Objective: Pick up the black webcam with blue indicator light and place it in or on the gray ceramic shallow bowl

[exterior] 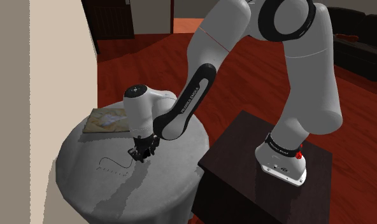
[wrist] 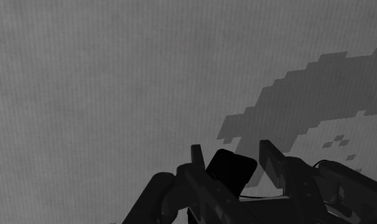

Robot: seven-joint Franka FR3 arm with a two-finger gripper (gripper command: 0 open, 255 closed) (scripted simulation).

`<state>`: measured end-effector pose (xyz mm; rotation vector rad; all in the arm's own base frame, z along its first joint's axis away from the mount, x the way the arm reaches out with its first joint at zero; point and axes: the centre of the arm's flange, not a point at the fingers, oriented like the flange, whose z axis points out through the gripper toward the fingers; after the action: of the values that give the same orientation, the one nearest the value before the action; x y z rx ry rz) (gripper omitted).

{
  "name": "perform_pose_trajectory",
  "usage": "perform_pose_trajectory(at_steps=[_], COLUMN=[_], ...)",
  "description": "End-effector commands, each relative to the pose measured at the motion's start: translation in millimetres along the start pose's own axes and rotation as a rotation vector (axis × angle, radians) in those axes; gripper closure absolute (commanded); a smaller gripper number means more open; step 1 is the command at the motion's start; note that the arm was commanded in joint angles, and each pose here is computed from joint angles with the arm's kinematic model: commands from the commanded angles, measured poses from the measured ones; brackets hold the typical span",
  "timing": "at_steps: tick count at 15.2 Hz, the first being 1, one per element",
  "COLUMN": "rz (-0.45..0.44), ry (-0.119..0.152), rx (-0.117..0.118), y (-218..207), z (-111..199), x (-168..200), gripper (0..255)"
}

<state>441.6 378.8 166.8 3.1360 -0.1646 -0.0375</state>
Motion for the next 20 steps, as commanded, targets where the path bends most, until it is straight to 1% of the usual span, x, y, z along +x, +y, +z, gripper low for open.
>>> perform_pose_trajectory(at_steps=[1,2,20], rz=[0.0,0.0,0.0], ry=[0.0,0.0,0.0], rx=[0.0,0.0,0.0], y=[0.0,0.0,0.2], z=[0.0,0.0,-95.0], x=[0.0,0.0,-2.2], gripper=[255,255,255])
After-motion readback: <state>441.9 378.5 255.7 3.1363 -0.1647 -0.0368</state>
